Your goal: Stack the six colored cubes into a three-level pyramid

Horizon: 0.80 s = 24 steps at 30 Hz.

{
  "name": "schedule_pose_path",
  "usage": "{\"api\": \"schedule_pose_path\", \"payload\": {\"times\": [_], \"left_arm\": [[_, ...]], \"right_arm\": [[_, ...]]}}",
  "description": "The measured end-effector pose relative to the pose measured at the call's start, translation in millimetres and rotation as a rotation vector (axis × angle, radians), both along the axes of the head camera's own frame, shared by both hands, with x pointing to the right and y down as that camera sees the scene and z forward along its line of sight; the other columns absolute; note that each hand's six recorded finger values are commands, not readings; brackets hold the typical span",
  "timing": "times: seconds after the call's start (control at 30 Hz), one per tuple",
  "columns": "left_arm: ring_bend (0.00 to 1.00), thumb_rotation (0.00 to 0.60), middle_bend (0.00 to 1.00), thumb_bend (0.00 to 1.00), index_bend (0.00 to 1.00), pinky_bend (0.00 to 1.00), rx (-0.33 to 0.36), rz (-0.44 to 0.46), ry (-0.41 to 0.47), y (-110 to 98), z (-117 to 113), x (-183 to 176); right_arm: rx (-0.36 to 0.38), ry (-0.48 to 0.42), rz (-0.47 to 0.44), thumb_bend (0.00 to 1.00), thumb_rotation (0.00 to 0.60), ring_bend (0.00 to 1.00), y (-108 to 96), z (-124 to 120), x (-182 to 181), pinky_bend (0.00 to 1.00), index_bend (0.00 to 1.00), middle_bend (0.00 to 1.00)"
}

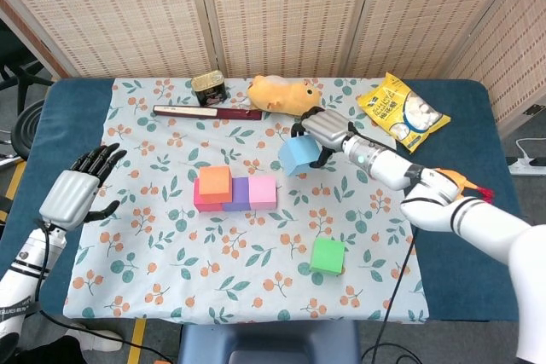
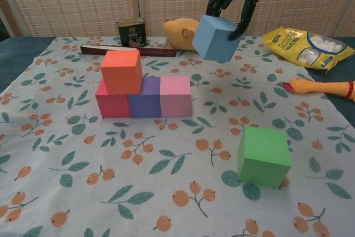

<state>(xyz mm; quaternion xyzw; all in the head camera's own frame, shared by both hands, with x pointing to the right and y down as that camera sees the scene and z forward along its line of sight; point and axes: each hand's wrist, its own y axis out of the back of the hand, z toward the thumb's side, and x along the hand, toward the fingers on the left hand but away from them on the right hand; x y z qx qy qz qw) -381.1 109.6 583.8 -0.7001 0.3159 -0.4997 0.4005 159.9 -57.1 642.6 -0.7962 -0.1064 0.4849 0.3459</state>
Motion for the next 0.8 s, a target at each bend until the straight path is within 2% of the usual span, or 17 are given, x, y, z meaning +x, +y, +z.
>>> {"api": "schedule_pose_path", "payload": {"times": [0.13, 0.3, 0.8], "left_arm": [[0.0, 0.6, 0.0, 0.3, 0.0, 0.15, 0.0, 0.002, 0.006, 3, 3, 3], [0.0, 0.6, 0.0, 0.3, 0.0, 0.15, 0.017, -0.001, 0.007, 4, 4, 3], [0.0, 0.6, 0.0, 0.3, 0.0, 0.15, 0.021, 0.005, 0.018, 8, 10, 4]], "right_arm": [[-0.023, 0.025, -0.024, 0.15, 0.6, 0.13, 12, -13, -1, 0.09, 0.39, 0.41], [-0.035, 0.028, -0.039, 0.15, 0.6, 0.13, 22, -16, -12, 0.09, 0.36, 0.41], [-0.034, -0.031, -0.017, 0.15, 0.6, 0.13, 49, 0, -72, 0.08, 0.33, 0.41]]}}
